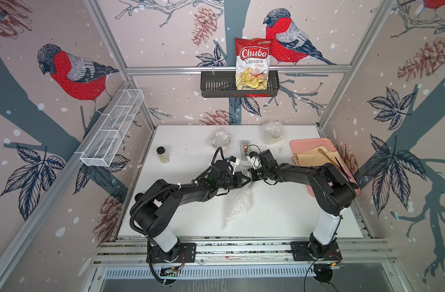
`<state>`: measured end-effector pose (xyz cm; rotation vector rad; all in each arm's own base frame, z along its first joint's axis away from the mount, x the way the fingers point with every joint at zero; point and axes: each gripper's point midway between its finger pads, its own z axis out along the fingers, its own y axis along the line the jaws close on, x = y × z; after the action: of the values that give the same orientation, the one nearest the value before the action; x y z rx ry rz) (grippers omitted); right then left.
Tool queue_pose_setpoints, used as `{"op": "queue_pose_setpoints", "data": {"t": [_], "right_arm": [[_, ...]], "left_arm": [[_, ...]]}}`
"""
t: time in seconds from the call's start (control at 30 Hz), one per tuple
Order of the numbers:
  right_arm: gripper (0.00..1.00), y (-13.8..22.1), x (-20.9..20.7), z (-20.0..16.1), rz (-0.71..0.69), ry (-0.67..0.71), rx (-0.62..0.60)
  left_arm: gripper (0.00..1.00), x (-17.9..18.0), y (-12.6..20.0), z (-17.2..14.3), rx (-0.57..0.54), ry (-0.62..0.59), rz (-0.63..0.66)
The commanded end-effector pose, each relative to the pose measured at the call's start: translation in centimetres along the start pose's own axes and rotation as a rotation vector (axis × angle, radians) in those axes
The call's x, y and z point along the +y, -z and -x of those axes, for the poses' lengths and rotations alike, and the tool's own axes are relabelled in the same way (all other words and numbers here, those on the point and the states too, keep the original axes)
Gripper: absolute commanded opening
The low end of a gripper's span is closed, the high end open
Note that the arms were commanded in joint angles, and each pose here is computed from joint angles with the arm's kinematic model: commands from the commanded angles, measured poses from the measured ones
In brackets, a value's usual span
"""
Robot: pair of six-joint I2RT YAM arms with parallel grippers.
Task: Wrap bowls in bubble wrap
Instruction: Wrap the bowl in bubble wrap.
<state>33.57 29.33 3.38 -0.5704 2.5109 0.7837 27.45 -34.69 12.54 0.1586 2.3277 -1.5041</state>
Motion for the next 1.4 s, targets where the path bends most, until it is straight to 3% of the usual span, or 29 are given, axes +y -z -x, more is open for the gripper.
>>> {"op": "queue_pose_setpoints", "data": {"t": [0.0,0.07,0.3,0.57,0.73,1.03,1.23,1.37], "right_arm": [[0.34,0.8,0.5,0.2,0.022,0.001,-0.004],[0.43,1.3,0.5,0.4,0.032,-0.007,-0.013],[0.57,3.7,-0.2,1.2,0.022,-0.075,-0.036],[0.62,8.1,0.5,4.7,0.067,-0.095,-0.171],[0.57,8.3,2.9,5.3,0.144,-0.037,-0.142],[0.47,5.0,4.3,1.4,0.194,-0.022,0.041],[0.15,4.8,4.2,0.6,0.188,-0.02,0.056],[0.05,4.9,2.8,0.5,0.121,-0.029,0.05]], "left_arm": [[0.0,-0.4,0.1,0.9,-0.034,-0.034,-0.002],[0.0,-0.1,0.3,1.1,-0.038,-0.035,0.01],[0.0,0.7,0.3,1.5,-0.025,-0.064,0.065],[0.0,0.4,-0.8,0.9,0.018,-0.087,0.064],[0.0,0.2,-1.5,0.3,0.044,-0.091,0.054],[0.0,0.0,-1.4,0.5,0.031,-0.101,0.057],[0.0,0.2,-1.4,0.8,0.03,-0.108,0.082],[0.3,0.8,-0.6,1.4,-0.007,-0.112,0.151]]}}
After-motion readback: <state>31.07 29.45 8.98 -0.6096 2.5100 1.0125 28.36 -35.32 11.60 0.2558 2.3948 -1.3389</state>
